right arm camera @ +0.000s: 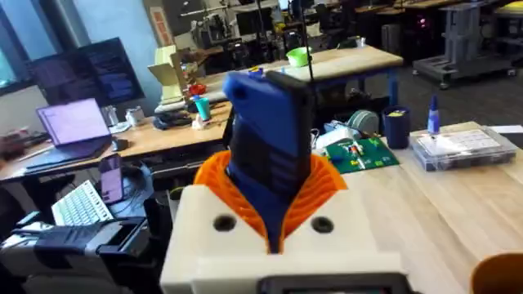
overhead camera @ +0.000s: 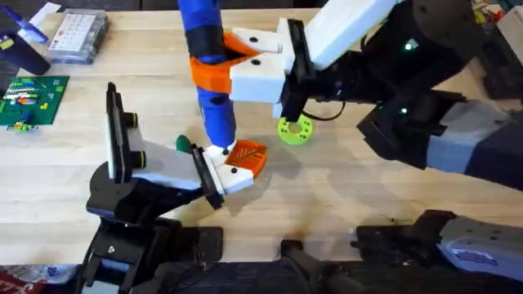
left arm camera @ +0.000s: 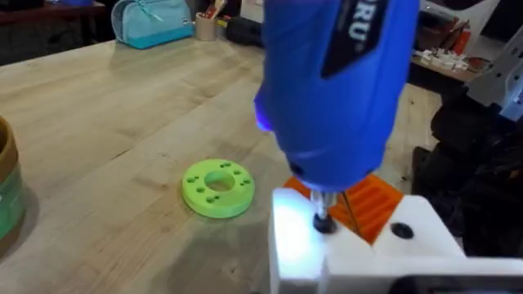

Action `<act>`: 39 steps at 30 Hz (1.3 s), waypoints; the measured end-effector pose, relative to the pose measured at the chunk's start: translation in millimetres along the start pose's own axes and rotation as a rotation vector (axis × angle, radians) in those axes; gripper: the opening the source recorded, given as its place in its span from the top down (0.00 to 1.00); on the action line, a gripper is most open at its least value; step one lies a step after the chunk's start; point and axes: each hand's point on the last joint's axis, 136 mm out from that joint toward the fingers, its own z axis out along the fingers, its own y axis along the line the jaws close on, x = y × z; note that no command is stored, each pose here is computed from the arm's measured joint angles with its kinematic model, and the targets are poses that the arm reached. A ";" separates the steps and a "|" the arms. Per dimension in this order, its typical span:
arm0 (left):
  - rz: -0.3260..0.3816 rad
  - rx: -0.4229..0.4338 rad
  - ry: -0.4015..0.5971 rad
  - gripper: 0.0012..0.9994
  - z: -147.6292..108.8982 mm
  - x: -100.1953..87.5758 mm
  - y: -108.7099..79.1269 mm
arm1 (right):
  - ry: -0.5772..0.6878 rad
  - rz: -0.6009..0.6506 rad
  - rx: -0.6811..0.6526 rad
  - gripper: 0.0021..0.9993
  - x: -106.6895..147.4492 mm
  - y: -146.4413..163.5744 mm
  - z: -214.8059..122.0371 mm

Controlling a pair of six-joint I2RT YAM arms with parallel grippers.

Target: Pick up the gripper from the table and insert it into the empty holder that is missing its gripper. Then pick up a screw, insert it into the mounting hole, and use the screwdriver to tighten it. Finally, clean up the table by picking up the vegetable and placing it into the bucket.

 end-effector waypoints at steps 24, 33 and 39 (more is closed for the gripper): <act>0.009 0.000 -0.001 0.98 0.0 -0.3 0.0 | -0.001 -0.061 -0.105 0.96 -4.6 12.5 -6.1; 0.013 -0.004 -0.002 0.98 -0.1 -0.5 0.6 | -0.020 -0.055 -0.102 0.96 -11.3 9.8 -9.8; 0.013 -0.004 -0.002 0.98 -0.1 -0.5 0.7 | -0.060 -0.016 -0.067 0.96 -25.6 -0.3 -16.1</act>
